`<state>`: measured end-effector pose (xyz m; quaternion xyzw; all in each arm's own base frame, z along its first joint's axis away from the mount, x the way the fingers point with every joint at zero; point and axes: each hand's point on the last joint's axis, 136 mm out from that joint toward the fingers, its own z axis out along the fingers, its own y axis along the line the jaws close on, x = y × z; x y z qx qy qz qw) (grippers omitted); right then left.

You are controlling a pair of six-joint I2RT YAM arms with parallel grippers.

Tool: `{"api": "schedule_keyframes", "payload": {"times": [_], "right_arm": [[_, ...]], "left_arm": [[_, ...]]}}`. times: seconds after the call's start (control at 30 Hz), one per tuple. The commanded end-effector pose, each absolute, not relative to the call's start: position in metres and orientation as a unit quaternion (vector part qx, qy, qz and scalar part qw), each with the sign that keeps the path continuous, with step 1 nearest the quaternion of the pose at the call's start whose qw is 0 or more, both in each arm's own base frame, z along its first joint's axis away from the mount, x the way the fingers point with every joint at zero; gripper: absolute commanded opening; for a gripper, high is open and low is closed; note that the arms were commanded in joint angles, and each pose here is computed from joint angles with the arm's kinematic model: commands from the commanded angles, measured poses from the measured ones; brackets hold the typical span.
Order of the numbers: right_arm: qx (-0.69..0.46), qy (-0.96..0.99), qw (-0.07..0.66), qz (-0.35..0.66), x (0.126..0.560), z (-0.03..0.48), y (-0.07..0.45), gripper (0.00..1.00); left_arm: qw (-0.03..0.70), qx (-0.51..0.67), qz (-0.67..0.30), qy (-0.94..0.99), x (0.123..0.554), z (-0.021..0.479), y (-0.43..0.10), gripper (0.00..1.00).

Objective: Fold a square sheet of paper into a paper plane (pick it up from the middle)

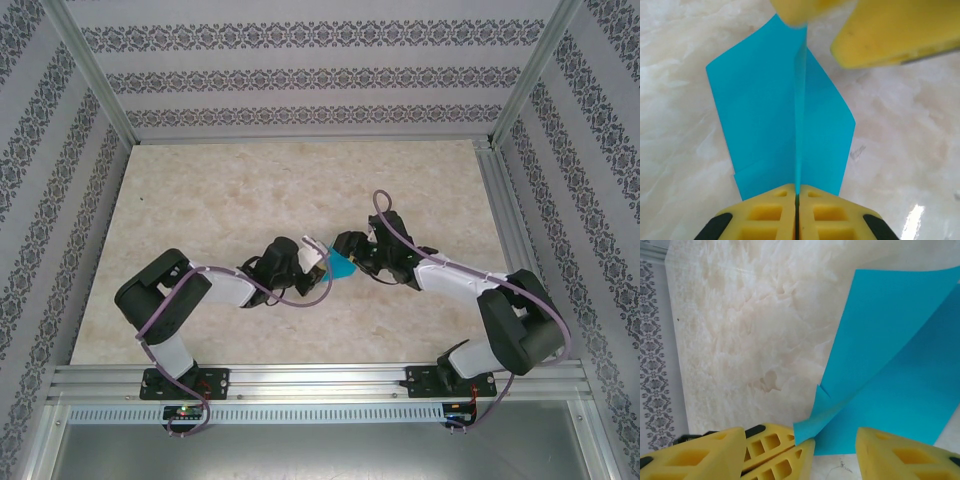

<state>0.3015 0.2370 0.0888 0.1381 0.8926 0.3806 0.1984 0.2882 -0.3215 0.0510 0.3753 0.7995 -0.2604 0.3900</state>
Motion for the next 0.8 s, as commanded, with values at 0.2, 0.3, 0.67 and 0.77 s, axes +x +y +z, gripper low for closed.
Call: {"api": "schedule_keyframes", "payload": {"times": [0.2,0.3,0.67,0.77], "right_arm": [[0.09,0.895,0.228,0.372,0.298,0.081,0.228,0.57],[0.09,0.896,0.226,0.371,0.299,0.077,0.229,0.54],[0.087,0.907,0.191,0.366,0.302,0.064,0.244,0.46],[0.091,0.911,0.18,0.359,0.305,0.06,0.25,0.44]], "left_arm": [[0.269,0.254,-0.333,0.867,0.277,0.04,-0.325,0.09],[0.261,0.227,-0.338,0.875,0.279,0.04,-0.323,0.09],[0.238,0.125,-0.369,0.89,0.288,0.038,-0.308,0.08],[0.227,0.112,-0.376,0.891,0.289,0.036,-0.308,0.08]]}}
